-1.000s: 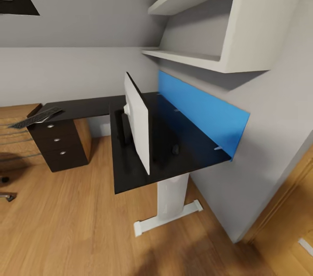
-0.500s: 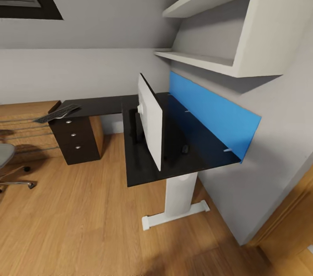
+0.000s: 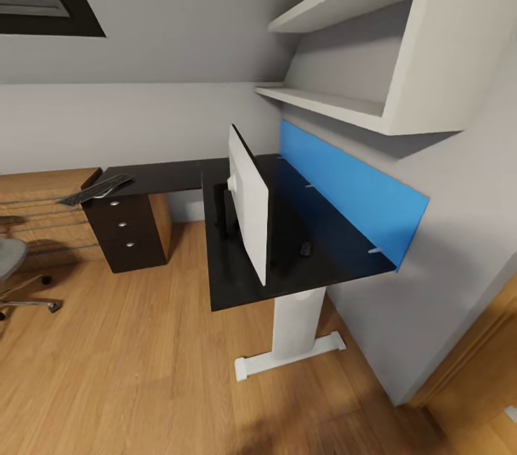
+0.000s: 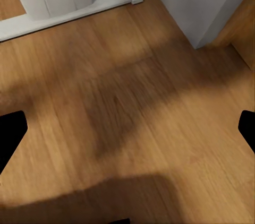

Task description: In the bedroom, organize the workspace by keeping the computer under the desk, ensuring the monitor is on the desk, placing the keyboard on the desk next to the monitor, placing the mouse on the desk next to the keyboard, moving the folder from the swivel chair onto the desk next to the mouse, stacking the notebook on top of the folder with the pen on top of the notebook, and positioning the swivel chair next to the desk.

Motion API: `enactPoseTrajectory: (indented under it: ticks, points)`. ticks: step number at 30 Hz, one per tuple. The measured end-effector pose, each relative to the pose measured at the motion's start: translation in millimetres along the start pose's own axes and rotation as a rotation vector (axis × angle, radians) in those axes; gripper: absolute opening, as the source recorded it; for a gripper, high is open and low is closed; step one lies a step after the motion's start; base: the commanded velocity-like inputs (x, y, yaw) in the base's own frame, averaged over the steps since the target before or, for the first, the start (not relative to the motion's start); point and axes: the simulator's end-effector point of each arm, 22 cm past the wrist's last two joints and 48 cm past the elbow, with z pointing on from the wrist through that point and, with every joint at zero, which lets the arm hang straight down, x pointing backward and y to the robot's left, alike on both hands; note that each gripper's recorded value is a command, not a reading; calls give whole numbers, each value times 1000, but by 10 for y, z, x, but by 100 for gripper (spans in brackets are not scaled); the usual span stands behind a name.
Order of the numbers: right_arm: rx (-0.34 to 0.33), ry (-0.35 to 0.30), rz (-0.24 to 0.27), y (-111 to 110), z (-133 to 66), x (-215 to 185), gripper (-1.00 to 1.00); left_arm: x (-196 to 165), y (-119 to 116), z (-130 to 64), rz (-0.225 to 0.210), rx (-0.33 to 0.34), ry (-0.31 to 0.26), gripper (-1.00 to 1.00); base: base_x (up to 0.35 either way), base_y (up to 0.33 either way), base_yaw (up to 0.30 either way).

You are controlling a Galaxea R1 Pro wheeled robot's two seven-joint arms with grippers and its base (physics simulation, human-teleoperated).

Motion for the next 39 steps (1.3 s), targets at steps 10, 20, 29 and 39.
enactPoseTrajectory:
  ticks: [10, 20, 29, 39]
  points:
    - [85, -114, 8, -297, 349, -819, 100, -44, 19, -125, 1, -1, 3, 100, 0, 0, 0]
    - [154, -179, 12, -554, 1204, -3030, 100, -93, 46, -244, 3, -2, 2, 100, 0, 0, 0]
    - [128, -131, 23, -360, 1352, -4633, 100, -182, 158, -337, -7, -32, -12, 100, 0, 0, 0]
    - [86, -77, 25, -69, 1311, -5173, 100, -215, 171, -415, -12, -35, -16, 100, 0, 0, 0]
